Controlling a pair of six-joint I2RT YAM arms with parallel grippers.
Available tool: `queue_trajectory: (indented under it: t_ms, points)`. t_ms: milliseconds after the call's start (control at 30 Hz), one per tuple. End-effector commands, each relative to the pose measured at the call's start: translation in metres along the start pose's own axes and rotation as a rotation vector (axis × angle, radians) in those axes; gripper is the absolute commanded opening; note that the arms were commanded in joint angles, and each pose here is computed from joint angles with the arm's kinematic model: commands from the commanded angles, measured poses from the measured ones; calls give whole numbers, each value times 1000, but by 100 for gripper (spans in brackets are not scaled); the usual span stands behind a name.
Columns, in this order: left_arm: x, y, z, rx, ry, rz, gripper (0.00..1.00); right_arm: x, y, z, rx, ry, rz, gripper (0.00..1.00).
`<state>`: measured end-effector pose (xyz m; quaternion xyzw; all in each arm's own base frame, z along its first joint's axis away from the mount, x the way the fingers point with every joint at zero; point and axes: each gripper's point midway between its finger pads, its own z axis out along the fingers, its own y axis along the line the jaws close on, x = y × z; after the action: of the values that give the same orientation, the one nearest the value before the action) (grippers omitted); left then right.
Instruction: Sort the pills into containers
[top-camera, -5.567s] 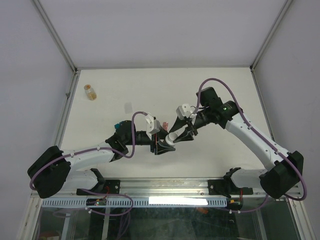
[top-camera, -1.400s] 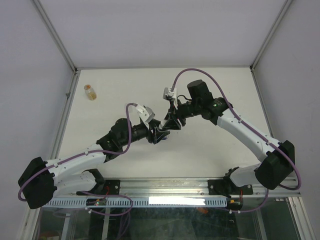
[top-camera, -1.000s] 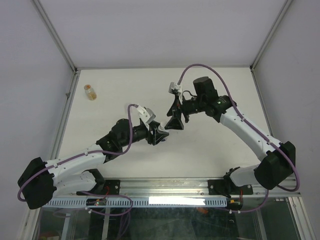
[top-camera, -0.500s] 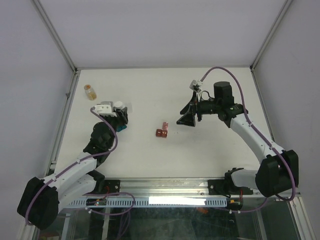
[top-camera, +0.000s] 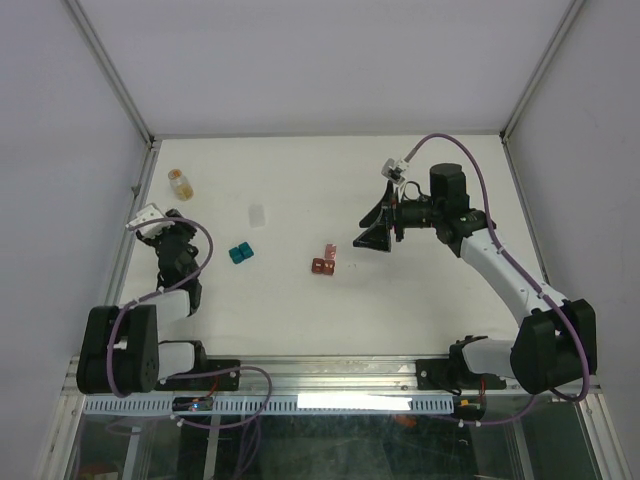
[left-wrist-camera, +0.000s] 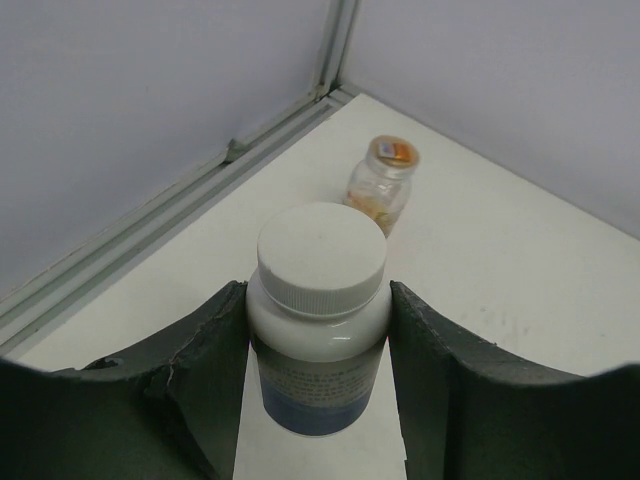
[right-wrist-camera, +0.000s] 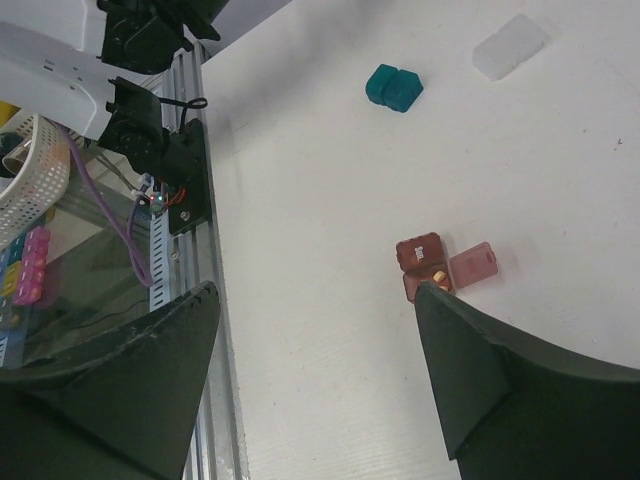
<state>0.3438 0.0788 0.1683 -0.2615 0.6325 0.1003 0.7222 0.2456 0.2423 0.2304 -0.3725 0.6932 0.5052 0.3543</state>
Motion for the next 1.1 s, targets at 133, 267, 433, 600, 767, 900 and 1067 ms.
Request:
queue_trajectory:
  t_ms: [133, 267, 433, 600, 767, 900, 1067]
  points:
    - [10, 19, 37, -29, -5, -131, 0, -17, 12, -5, -28, -51, -70, 82]
    - [26, 19, 48, -16, 46, -94, 6, -17, 11, -6, -28, -52, -68, 82]
    - [42, 26, 58, -33, 79, -86, 8, -20, 11, -9, -25, -60, -67, 82]
    - [43, 23, 62, -11, 75, -102, 10, -20, 11, -11, -26, -66, -62, 82]
    - [45, 20, 64, 7, 78, -105, 19, -22, 11, -12, -28, -70, -62, 82]
    - [45, 23, 64, -10, 78, -107, 34, -24, 13, -14, -37, -76, -56, 82]
    - [45, 21, 64, 2, 81, -102, 37, -28, 14, -17, -38, -88, -55, 82]
